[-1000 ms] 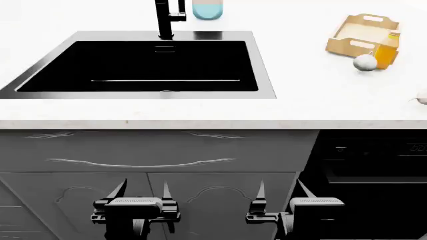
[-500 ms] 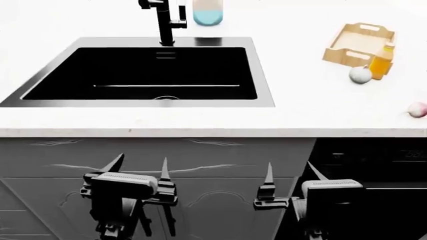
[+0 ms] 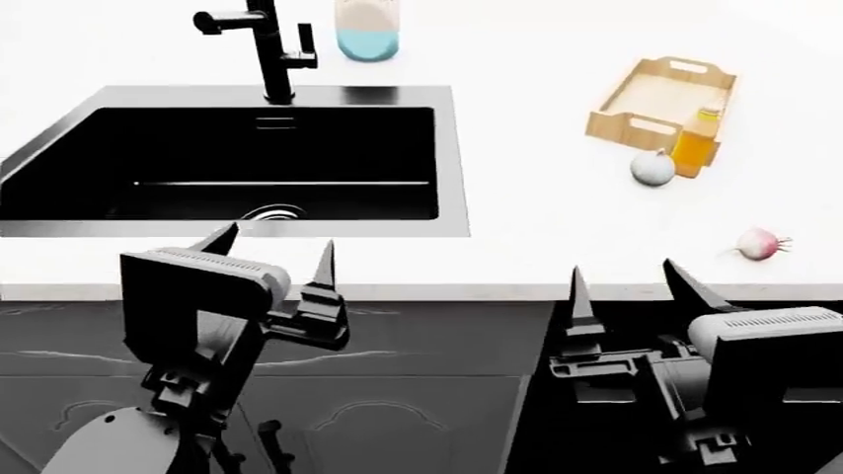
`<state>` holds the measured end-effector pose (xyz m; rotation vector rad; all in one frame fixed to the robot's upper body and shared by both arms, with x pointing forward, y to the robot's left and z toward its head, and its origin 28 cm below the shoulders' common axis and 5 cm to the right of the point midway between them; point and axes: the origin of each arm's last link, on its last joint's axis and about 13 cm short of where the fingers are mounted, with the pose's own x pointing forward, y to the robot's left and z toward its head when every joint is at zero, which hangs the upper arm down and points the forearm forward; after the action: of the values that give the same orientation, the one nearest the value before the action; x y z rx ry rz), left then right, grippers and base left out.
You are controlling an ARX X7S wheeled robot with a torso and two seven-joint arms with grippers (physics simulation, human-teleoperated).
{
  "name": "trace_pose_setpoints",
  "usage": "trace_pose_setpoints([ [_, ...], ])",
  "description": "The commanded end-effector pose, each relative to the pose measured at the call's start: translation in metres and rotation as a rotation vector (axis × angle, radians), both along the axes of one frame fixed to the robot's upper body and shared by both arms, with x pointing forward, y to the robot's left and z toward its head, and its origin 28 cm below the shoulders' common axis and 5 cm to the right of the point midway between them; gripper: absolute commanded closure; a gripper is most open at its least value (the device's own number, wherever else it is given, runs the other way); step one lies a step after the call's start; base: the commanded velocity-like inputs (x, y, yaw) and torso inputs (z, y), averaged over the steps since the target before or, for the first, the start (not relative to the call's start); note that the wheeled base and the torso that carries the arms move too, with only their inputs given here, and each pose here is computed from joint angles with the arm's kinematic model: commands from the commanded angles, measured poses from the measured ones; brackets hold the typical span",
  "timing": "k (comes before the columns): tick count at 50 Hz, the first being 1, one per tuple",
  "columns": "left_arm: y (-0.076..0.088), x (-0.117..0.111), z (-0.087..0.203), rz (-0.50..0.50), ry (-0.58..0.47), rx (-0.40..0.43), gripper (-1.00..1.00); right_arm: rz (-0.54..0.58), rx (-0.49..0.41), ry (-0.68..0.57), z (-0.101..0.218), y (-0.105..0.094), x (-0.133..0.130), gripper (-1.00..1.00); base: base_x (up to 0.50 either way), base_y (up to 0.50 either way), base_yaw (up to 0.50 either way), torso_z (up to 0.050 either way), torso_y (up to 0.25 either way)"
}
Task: Pick up the fruits and vegetables and place them in the sink. Turn on the sink faucet to wash them. Then turn the sink off and put them in the tray.
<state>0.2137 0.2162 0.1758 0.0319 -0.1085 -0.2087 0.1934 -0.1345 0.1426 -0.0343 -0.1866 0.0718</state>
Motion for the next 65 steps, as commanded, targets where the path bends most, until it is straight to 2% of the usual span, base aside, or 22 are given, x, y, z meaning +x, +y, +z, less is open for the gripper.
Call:
trace_pose_setpoints([
  [1,-0.006,-0.004,0.027,-0.075,-0.011,0.06,-1.0,0.052,-0.028,-0.019,0.021,-0.01,-0.015,-1.0,0.24,-0.44,0.0,0.05,0.0],
  [15,-0.015,-0.01,0.051,-0.166,-0.035,0.113,-1.0,0.079,-0.099,-0.039,0.042,-0.026,-0.026,-1.0,0.24,-0.44,0.0,0.05,0.0],
  [22,-0.02,-0.011,0.056,-0.206,-0.039,0.123,-1.0,0.102,-0.095,-0.045,0.05,-0.032,-0.028,-1.0,0.28,-0.42,0.0,0.05,0.0],
  [38,-0.025,-0.015,0.074,-0.255,-0.043,0.154,-1.0,0.165,-0.153,0.04,0.068,-0.044,-0.037,-1.0,0.28,-0.41,0.0,0.05,0.0],
  [55,-0.028,-0.018,0.076,-0.267,-0.042,0.165,-1.0,0.217,-0.174,0.043,0.073,-0.047,-0.051,-1.0,0.28,-0.41,0.0,0.05,0.0],
  [59,-0.029,-0.017,0.074,-0.264,-0.008,0.172,-1.0,0.233,-0.176,0.034,0.074,-0.047,-0.053,-1.0,0.28,-0.4,0.0,0.026,0.0],
  [61,-0.029,-0.014,0.074,-0.266,0.026,0.148,-1.0,0.24,-0.189,0.031,0.074,-0.046,-0.054,-1.0,0.05,0.0,0.0,0.0,0.0],
  [63,-0.029,-0.009,0.073,-0.261,0.061,0.133,-1.0,0.243,-0.191,0.023,0.074,-0.045,-0.055,-1.0,0.0,0.0,0.0,0.0,0.0],
  [65,-0.032,0.0,0.071,-0.285,0.098,0.157,-1.0,0.253,-0.216,0.025,0.071,-0.043,-0.055,-1.0,0.0,0.0,0.0,0.0,0.0],
])
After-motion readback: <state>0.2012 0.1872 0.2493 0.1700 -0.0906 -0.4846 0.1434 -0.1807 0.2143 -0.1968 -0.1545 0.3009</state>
